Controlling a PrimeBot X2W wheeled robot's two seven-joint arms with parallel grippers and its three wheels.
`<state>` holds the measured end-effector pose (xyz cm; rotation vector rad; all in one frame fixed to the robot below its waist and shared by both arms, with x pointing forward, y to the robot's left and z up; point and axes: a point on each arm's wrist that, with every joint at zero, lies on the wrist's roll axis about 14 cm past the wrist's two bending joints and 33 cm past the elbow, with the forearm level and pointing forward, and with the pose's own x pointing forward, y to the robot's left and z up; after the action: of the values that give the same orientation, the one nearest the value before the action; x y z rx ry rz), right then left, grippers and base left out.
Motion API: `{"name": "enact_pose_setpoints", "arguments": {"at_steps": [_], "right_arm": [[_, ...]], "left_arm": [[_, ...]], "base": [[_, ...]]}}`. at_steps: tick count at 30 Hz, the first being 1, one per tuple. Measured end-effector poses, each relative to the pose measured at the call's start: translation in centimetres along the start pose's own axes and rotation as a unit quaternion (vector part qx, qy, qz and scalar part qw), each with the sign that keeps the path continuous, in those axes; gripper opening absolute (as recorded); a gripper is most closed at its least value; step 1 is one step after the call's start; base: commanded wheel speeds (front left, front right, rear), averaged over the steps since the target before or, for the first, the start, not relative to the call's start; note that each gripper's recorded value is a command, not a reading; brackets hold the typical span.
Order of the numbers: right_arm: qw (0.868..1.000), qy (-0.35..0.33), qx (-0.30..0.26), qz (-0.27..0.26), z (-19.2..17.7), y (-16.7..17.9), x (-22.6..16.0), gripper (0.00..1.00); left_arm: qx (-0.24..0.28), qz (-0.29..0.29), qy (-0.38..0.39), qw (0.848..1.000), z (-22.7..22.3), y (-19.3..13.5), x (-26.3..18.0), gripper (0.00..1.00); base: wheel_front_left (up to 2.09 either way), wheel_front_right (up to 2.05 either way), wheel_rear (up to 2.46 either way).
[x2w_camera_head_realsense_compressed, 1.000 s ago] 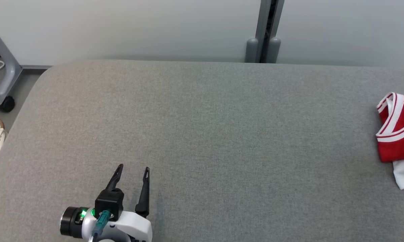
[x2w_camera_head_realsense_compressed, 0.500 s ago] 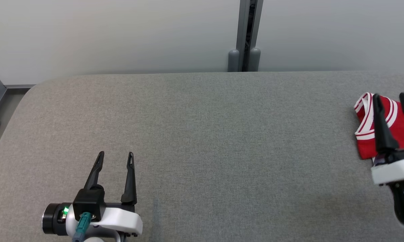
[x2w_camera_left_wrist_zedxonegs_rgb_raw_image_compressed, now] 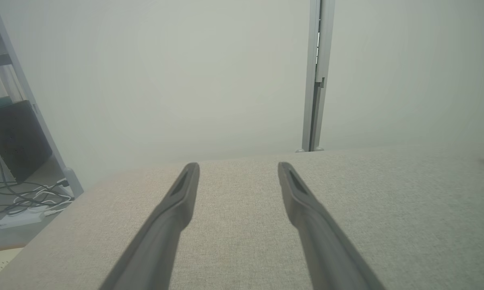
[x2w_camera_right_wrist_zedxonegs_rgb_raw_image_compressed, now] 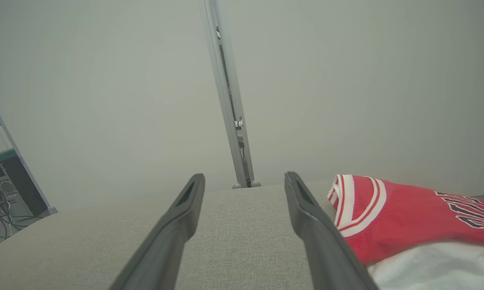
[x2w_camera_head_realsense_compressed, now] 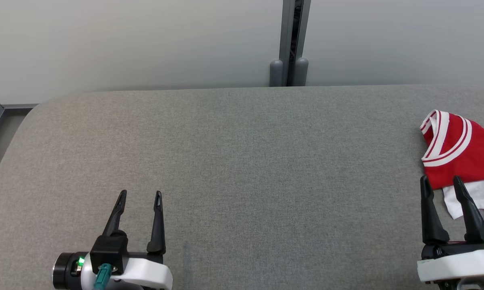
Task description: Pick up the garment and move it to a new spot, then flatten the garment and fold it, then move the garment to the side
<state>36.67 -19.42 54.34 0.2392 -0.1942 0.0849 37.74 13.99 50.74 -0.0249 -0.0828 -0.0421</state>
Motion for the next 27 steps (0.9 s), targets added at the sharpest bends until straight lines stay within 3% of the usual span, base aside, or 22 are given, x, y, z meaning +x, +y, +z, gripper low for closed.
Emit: {"name": "enact_pose_setpoints", "arguments": {"at_steps": [27], "right_arm": [[1.000,0.024,0.001,-0.011,-1.9,0.5,-0.8,1.00]], "left_arm": [[-0.004,-0.024,0.012,1.000,-0.8,-0.8,-0.8,1.00]], "base": [[0.00,0.00,0.00]]}}
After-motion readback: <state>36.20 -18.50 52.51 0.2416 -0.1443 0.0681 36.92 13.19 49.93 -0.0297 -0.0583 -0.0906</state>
